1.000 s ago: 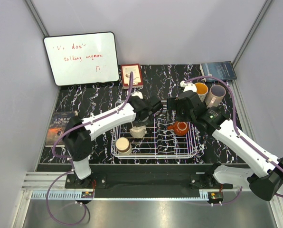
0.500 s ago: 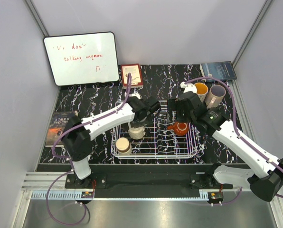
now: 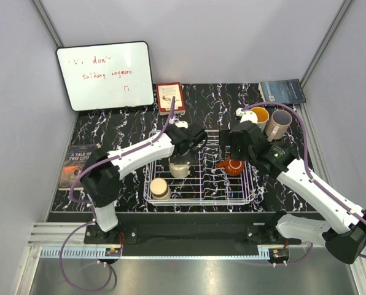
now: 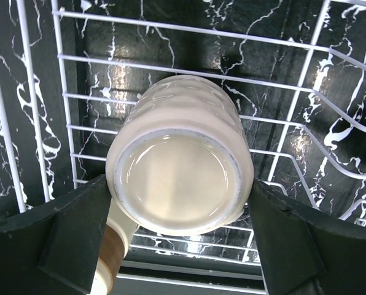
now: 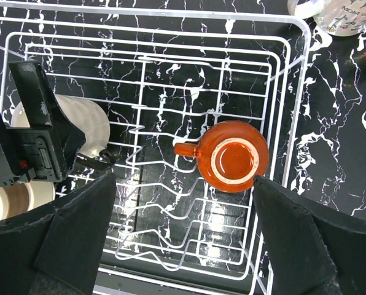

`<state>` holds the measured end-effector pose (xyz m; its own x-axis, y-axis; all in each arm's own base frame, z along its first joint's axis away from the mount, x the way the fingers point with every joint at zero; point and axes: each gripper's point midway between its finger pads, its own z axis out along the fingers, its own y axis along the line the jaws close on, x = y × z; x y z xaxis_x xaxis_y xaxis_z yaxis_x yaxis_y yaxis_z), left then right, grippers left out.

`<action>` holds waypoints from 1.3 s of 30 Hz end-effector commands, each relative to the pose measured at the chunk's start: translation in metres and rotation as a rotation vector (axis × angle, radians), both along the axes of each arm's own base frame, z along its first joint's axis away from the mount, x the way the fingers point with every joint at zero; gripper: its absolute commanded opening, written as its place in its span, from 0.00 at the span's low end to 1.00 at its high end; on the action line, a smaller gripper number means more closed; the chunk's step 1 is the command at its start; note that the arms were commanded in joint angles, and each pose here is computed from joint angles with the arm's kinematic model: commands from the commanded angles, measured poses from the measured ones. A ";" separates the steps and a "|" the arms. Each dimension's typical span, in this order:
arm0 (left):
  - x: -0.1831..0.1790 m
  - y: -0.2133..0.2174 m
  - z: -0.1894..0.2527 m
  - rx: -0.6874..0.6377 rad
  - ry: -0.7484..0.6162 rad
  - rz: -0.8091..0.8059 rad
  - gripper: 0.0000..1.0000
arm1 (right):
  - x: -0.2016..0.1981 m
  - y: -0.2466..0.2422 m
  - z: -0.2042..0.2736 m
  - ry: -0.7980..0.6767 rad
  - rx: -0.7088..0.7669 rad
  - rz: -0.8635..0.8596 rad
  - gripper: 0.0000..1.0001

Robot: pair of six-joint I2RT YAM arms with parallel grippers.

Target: Unload the cups from the dish rack

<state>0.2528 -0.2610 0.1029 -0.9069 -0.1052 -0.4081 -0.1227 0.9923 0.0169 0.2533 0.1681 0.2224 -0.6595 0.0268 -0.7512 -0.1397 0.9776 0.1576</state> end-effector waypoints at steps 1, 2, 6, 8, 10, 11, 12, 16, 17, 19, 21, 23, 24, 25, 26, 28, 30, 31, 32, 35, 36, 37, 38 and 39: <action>-0.011 -0.003 -0.035 0.015 0.101 -0.094 0.83 | 0.001 -0.002 0.002 -0.022 -0.005 -0.013 1.00; -0.010 -0.004 -0.037 0.005 0.100 -0.097 0.83 | 0.001 -0.002 0.002 -0.022 -0.003 -0.013 1.00; -0.018 -0.003 -0.056 -0.008 0.152 -0.117 0.86 | 0.003 0.000 0.001 -0.020 -0.002 -0.013 1.00; -0.019 -0.006 -0.059 -0.025 0.159 -0.120 0.87 | 0.004 0.000 0.002 -0.021 0.000 -0.016 1.00; -0.022 -0.006 -0.062 -0.034 0.168 -0.127 0.87 | 0.004 0.001 0.001 -0.019 -0.005 -0.010 1.00; -0.022 -0.006 -0.064 -0.040 0.165 -0.132 0.86 | 0.005 0.002 0.001 -0.019 -0.005 -0.010 1.00; -0.022 -0.007 -0.064 -0.046 0.166 -0.138 0.82 | 0.005 0.002 0.001 -0.019 -0.006 -0.007 1.00; -0.022 -0.010 -0.062 -0.061 0.156 -0.172 0.32 | 0.008 0.004 0.004 -0.023 -0.008 -0.005 1.00; -0.022 -0.009 -0.062 -0.059 0.156 -0.178 0.09 | 0.008 0.004 0.004 -0.024 -0.011 -0.003 1.00; -0.021 -0.008 -0.058 -0.059 0.147 -0.192 0.00 | 0.010 0.005 0.006 -0.029 -0.013 -0.003 1.00; -0.020 -0.009 -0.050 -0.072 0.127 -0.210 0.00 | 0.012 0.007 0.010 -0.036 -0.009 0.002 1.00; -0.018 -0.011 -0.039 -0.098 0.094 -0.245 0.00 | 0.013 0.008 0.011 -0.038 -0.009 0.002 1.00; -0.018 -0.013 -0.034 -0.111 0.085 -0.260 0.00 | 0.014 0.008 0.013 -0.042 -0.008 0.001 1.00; -0.018 -0.014 -0.028 -0.118 0.071 -0.285 0.00 | 0.015 0.009 0.014 -0.045 -0.008 0.003 1.00; -0.016 -0.016 -0.022 -0.135 0.051 -0.297 0.00 | 0.015 0.009 0.015 -0.047 -0.007 0.004 1.00; -0.015 -0.019 -0.004 -0.177 0.009 -0.336 0.00 | 0.017 0.010 0.018 -0.056 -0.007 0.004 1.00; -0.015 -0.023 0.015 -0.221 -0.034 -0.361 0.00 | 0.019 0.011 0.023 -0.067 0.003 0.002 1.00; -0.014 -0.023 0.020 -0.225 -0.049 -0.369 0.00 | 0.020 0.011 0.024 -0.070 0.003 0.001 1.00; -0.013 -0.023 0.027 -0.237 -0.064 -0.372 0.00 | 0.020 0.012 0.025 -0.074 0.005 0.000 1.00; -0.012 -0.027 0.046 -0.277 -0.098 -0.394 0.00 | 0.023 0.012 0.032 -0.091 0.017 -0.008 1.00; -0.013 -0.028 0.052 -0.296 -0.106 -0.401 0.00 | 0.023 0.011 0.033 -0.095 0.017 -0.013 1.00; -0.012 -0.030 0.057 -0.310 -0.116 -0.406 0.00 | 0.023 0.012 0.035 -0.099 0.021 -0.013 1.00; -0.012 -0.031 0.060 -0.320 -0.120 -0.408 0.00 | 0.024 0.012 0.037 -0.102 0.026 -0.016 1.00; -0.012 -0.033 0.063 -0.339 -0.122 -0.412 0.00 | 0.025 0.011 0.038 -0.104 0.030 -0.023 1.00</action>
<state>0.2336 -0.2732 0.1179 -0.8931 0.1428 -0.4267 0.2316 0.9589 -0.1639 0.2664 0.1756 0.2314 -0.6441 0.0197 -0.7647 -0.1428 0.9790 0.1454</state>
